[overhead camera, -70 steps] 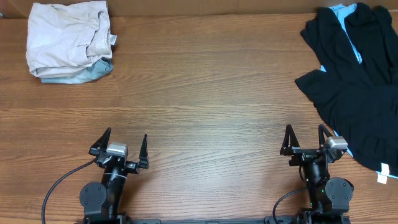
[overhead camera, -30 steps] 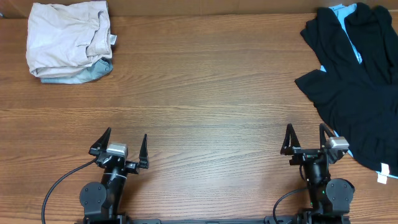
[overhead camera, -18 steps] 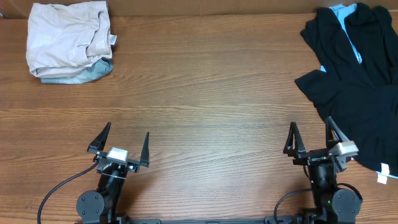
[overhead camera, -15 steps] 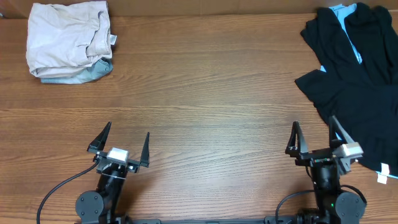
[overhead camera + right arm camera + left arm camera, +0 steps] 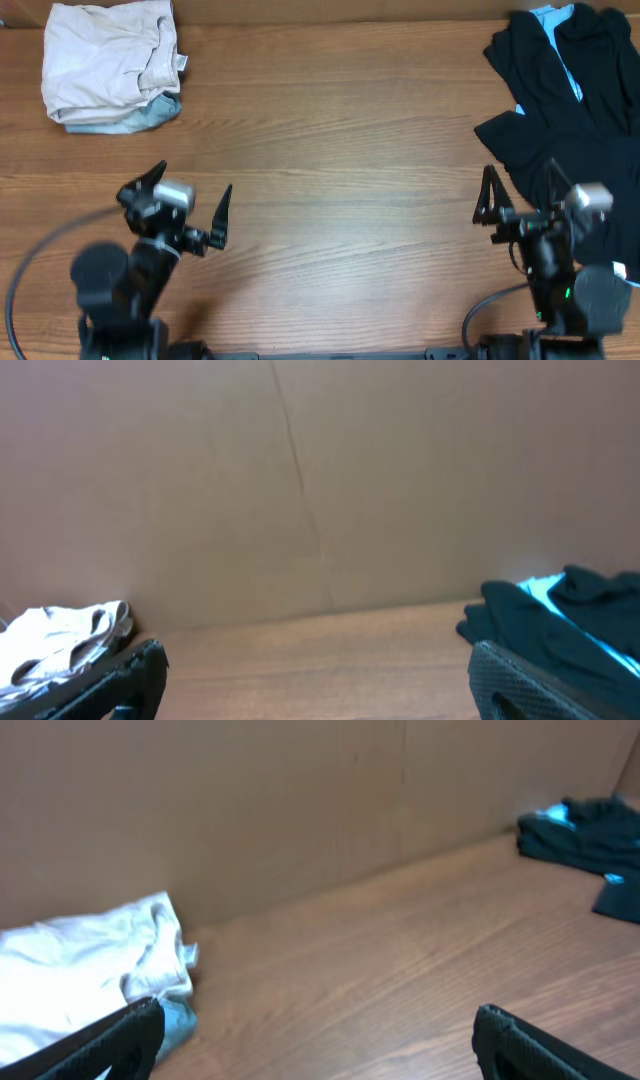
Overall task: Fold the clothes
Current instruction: 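Raise both arms and move the right gripper toward the black shirt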
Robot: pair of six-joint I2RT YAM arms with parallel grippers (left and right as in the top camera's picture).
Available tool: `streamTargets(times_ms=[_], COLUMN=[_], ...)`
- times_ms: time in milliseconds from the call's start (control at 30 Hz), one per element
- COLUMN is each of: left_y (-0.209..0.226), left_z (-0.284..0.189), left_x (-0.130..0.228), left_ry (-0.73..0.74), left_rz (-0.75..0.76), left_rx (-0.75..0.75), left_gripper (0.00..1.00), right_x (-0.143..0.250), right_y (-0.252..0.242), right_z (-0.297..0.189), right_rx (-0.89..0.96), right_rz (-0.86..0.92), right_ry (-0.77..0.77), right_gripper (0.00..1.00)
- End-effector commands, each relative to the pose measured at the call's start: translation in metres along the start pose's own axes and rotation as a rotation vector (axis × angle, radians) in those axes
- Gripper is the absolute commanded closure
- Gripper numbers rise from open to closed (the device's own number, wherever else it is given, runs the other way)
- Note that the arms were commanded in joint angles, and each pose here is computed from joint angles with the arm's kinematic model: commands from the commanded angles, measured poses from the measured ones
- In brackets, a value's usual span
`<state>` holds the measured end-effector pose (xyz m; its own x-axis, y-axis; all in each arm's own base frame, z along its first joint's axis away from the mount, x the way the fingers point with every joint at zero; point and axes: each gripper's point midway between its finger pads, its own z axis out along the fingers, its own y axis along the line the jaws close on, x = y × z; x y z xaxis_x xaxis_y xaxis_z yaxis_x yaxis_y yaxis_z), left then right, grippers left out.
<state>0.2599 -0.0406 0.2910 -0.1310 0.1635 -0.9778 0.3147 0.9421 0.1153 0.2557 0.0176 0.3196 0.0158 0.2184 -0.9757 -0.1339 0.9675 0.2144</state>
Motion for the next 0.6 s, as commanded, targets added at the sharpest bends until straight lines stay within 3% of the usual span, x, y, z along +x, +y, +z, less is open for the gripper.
streamTargets(times_ms=[0, 200, 333, 567], left_y=[0.01, 0.025, 0.027, 0.029], left_z=[0.021, 0.062, 0.098, 0.142], left_x=[-0.023, -0.01, 0.007, 0.076], left_ry=[0.095, 0.35, 0.436, 0.607], left_rz=[-0.022, -0.136, -0.201, -0.33], left_rx=[0.041, 0.093, 0.17, 0.217], left_gripper=[0.0, 0.0, 0.0, 0.0], right_x=[-0.019, 0.01, 0.051, 0.141], right_y=[0.003, -0.011, -0.026, -0.047], right_z=[0.02, 0.06, 0.086, 0.114], right_rx=[0.012, 0.073, 0.12, 0.155], right_rz=[0.009, 0.016, 0.059, 0.117], right_ry=[0.086, 0.392, 0.624, 0.89], right_gripper=[0.0, 0.0, 0.0, 0.0])
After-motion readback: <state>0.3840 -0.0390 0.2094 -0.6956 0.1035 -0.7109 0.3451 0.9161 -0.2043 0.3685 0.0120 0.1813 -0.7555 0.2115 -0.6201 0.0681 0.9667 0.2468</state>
